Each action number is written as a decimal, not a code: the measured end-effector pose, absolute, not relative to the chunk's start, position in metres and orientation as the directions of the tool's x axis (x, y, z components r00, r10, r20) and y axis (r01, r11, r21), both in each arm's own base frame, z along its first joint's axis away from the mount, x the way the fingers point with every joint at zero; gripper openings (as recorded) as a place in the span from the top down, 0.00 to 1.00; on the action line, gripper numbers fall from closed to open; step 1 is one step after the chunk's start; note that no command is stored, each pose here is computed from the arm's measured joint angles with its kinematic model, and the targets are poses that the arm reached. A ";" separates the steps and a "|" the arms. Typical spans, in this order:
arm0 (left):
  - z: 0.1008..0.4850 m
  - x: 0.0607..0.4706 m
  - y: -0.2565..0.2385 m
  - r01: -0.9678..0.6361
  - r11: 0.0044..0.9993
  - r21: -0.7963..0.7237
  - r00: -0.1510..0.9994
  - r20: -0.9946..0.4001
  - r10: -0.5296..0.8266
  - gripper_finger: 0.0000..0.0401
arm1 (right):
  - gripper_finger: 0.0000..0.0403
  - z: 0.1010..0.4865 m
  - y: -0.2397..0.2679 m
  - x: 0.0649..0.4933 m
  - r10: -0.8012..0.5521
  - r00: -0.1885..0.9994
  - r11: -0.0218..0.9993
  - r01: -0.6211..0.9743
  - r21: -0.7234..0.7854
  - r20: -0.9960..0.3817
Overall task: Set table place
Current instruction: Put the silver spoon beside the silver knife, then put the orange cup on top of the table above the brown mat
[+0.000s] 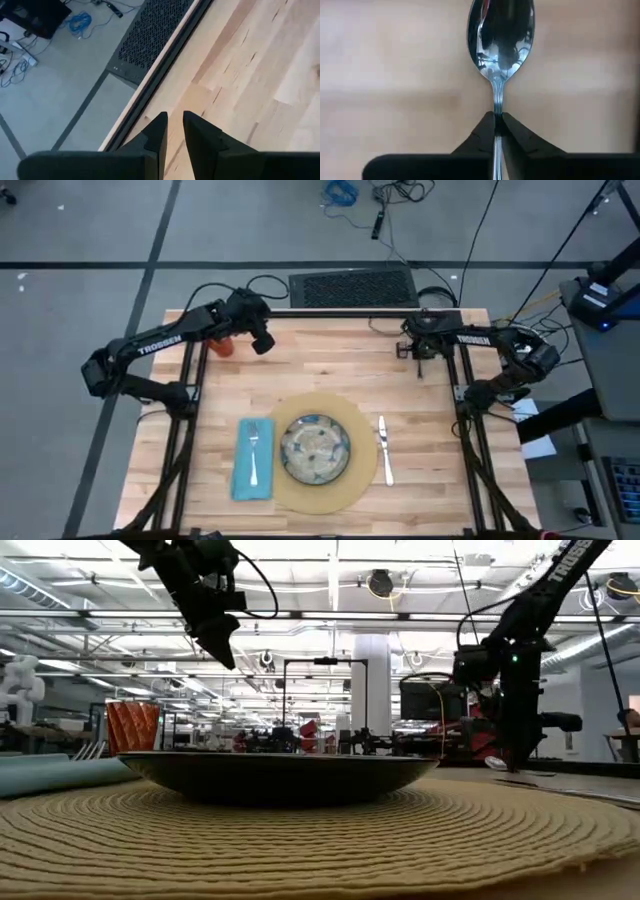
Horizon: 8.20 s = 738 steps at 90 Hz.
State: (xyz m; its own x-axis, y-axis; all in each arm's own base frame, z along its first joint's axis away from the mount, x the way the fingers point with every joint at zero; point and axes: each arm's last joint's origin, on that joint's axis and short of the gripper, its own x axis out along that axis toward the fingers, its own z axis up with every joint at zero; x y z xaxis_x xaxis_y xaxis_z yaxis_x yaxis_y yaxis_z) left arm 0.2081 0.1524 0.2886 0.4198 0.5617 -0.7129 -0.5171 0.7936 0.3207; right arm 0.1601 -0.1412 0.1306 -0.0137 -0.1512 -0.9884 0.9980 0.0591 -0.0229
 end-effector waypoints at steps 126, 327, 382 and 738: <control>0.287 0.209 0.148 -0.513 0.808 0.290 0.428 -0.729 0.534 0.88 | 1.00 0.142 0.102 0.192 0.060 0.063 0.130 0.989 0.071 -0.996; 0.281 0.201 0.148 -0.563 0.801 0.205 0.382 -0.795 0.472 0.88 | 0.74 0.226 0.037 0.245 -0.129 0.470 0.523 0.780 0.343 -0.873; 0.255 0.172 0.138 -0.761 0.573 0.304 -0.056 -0.911 0.408 0.88 | 0.75 0.187 -0.111 0.278 -0.212 0.522 0.735 0.643 0.217 -0.826; 0.238 0.237 0.142 -0.439 0.876 -0.202 0.406 -0.914 -0.008 1.00 | 0.75 0.185 -0.099 0.281 -0.107 0.535 0.818 0.526 0.232 -0.838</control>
